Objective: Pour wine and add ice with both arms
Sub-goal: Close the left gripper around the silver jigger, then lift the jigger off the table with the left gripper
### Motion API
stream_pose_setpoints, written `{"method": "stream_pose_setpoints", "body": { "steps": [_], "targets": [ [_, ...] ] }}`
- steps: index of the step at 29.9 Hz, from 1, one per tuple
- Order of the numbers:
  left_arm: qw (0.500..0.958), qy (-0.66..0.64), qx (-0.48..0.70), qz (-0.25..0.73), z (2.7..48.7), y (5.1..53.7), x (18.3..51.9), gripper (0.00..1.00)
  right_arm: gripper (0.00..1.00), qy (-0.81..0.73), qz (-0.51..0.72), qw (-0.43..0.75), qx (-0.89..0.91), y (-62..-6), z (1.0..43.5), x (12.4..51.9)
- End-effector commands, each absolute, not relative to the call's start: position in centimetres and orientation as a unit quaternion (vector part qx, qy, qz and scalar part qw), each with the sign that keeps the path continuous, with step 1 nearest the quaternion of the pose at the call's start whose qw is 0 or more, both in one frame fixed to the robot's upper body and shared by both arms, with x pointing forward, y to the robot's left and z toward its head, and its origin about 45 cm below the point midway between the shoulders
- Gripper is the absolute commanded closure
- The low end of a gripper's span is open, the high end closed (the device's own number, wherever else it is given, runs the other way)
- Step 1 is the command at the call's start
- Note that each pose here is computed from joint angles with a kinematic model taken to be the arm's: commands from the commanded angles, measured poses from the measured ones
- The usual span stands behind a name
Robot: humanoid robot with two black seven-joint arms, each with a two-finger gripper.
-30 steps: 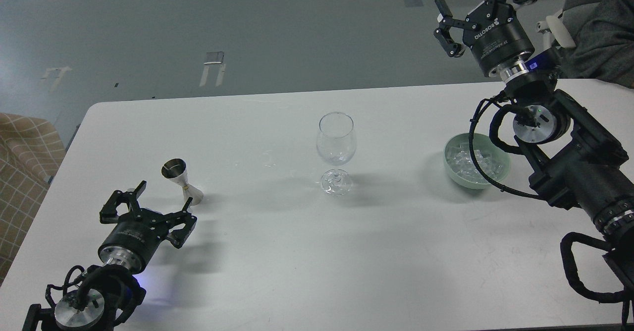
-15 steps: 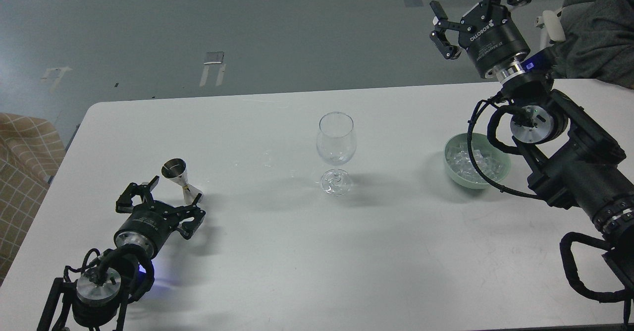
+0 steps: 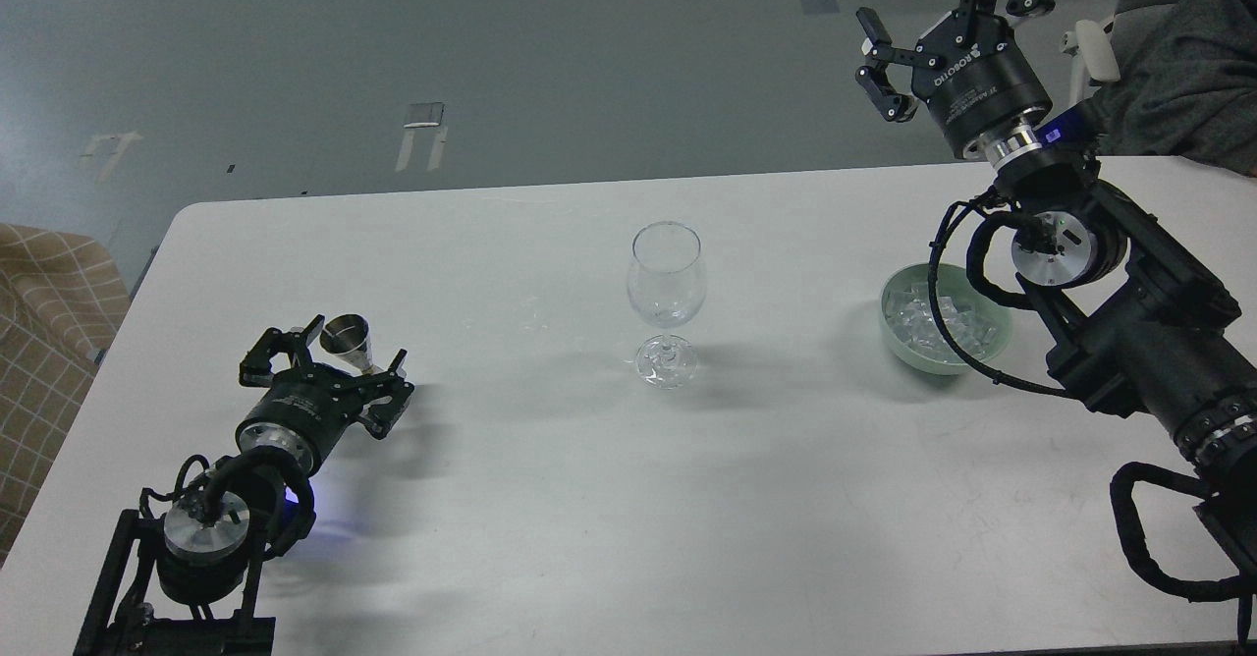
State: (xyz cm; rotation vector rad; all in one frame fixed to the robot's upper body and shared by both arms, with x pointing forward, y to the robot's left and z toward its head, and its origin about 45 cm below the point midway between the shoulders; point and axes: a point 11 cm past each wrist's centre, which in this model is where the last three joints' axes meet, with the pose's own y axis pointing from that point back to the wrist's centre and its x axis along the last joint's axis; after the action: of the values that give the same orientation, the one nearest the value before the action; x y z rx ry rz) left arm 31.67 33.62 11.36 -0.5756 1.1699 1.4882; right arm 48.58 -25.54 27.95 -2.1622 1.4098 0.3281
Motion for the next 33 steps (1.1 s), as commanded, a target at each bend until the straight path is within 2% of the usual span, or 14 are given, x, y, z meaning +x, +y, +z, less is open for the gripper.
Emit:
{"method": "stream_pose_setpoints", "body": {
  "steps": [1, 5, 7, 10, 14, 16, 22, 26, 29, 33],
  "targets": [
    [0.547, 0.494, -0.24, 0.632, 11.1, 33.72, 31.69, 0.27, 0.0, 0.522, 0.12, 0.267, -0.801, -25.58, 28.07, 48.61],
    [0.546, 0.495, -0.239, 0.632, 10.99, 33.69, 31.62, 0.32, 0.0, 0.522, 0.121, 0.267, -0.801, -25.51, 28.05, 48.61],
    [0.546, 0.493, -0.239, 0.634, 10.97, 33.77, 31.61, 0.4, 0.0, 0.523, 0.122, 0.267, -0.8, -25.54, 27.97, 48.59],
    [0.546, 0.484, -0.243, 0.64, 11.11, 34.11, 31.64, 0.47, 0.0, 0.526, 0.123, 0.266, -0.798, -25.49, 27.82, 48.6],
    [0.558, 0.477, -0.246, 0.632, 11.36, 34.0, 31.68, 0.52, 0.0, 0.527, 0.123, 0.265, -0.798, -25.49, 27.77, 48.57],
    [0.572, 0.471, -0.248, 0.624, 11.56, 33.76, 31.66, 0.59, 0.0, 0.526, 0.123, 0.266, -0.798, -25.41, 27.82, 48.6],
    [0.574, 0.47, -0.246, 0.624, 11.35, 33.78, 31.48, 0.6, 0.0, 0.526, 0.126, 0.266, -0.798, -25.15, 27.67, 48.57],
    [0.583, 0.465, -0.249, 0.618, 11.53, 33.67, 31.48, 0.71, 0.0, 0.525, 0.125, 0.267, -0.798, -25.13, 27.75, 48.6],
    [0.586, 0.464, -0.249, 0.616, 11.52, 33.65, 31.42, 0.85, 0.0, 0.525, 0.125, 0.267, -0.798, -25.11, 27.82, 48.62],
    [0.584, 0.467, -0.251, 0.615, 11.41, 33.67, 31.38, 0.92, 0.0, 0.525, 0.125, 0.267, -0.798, -25.11, 27.82, 48.62]
  ]
}}
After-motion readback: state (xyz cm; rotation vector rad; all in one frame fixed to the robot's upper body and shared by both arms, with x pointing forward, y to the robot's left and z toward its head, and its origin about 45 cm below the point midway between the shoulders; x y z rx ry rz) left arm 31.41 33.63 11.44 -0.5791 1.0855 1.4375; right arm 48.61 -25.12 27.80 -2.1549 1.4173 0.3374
